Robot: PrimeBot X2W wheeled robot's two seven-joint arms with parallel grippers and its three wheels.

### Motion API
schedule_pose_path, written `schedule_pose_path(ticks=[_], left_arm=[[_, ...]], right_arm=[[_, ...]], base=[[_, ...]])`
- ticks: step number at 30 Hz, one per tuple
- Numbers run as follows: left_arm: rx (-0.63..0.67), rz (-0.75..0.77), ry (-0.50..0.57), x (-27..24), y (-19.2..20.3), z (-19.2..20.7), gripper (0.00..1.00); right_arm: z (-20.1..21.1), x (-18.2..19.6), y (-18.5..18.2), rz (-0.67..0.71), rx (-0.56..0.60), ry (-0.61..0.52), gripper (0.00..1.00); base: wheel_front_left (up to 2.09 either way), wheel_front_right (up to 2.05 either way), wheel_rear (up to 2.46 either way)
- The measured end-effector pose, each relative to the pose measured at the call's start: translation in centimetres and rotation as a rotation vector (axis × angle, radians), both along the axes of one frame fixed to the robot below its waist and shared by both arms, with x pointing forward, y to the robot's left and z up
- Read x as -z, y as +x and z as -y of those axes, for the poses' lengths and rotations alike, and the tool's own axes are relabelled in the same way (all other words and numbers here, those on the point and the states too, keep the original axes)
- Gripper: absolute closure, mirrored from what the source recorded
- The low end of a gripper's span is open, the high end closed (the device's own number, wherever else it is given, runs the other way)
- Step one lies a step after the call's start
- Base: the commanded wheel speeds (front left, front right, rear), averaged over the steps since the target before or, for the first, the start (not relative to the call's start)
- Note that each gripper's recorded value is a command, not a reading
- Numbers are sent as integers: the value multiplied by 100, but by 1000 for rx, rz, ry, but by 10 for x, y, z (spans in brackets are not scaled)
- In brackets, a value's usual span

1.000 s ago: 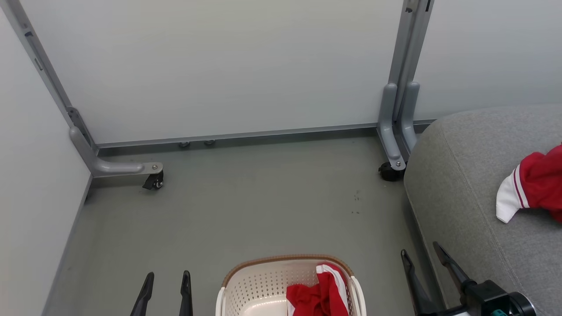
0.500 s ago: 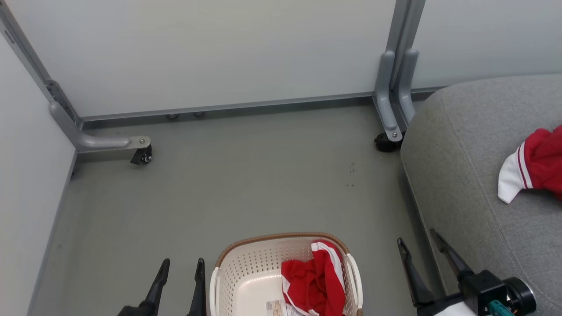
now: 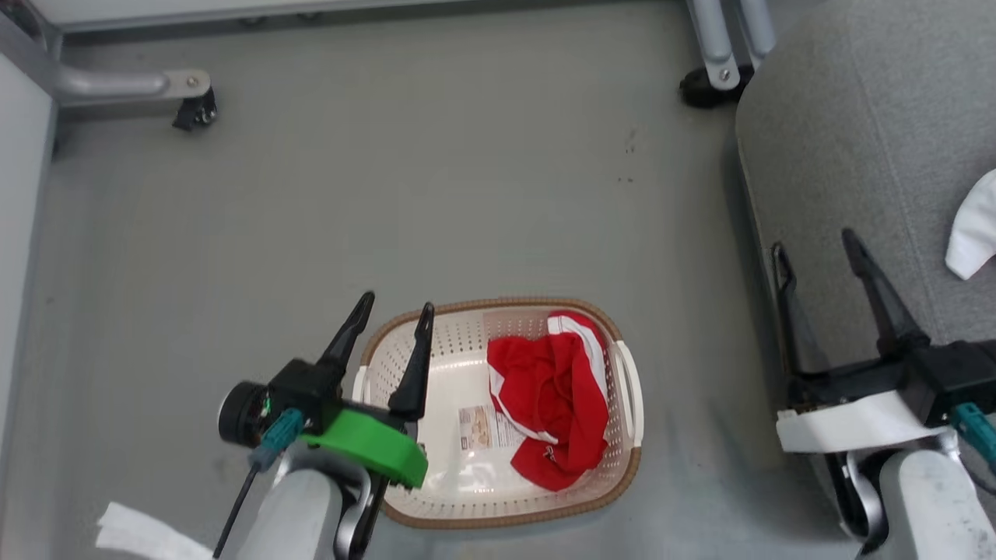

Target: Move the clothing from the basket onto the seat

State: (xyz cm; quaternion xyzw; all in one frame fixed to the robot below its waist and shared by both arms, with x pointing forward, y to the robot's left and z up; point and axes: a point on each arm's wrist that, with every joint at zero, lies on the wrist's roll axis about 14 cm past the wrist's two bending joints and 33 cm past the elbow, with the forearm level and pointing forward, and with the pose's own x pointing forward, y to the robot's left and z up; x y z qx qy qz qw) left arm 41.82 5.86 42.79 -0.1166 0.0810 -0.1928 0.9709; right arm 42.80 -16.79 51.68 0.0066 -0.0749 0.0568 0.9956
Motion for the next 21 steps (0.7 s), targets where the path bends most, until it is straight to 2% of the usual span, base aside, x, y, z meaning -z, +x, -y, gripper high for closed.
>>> schedule_pose_path(ticks=[9, 16, 21], left_arm=[[233, -96, 15, 56, 48, 64, 0], [407, -291, 39, 136, 42, 99, 0], [509, -438, 20, 184, 23, 121, 0]], right_arm=[[22, 25, 59, 7, 49, -47, 0], [37, 76, 81, -75, 74, -97, 0], [48, 113, 86, -141, 94, -134, 0]], base=[[0, 0, 0], [0, 0, 0], [0, 0, 0]])
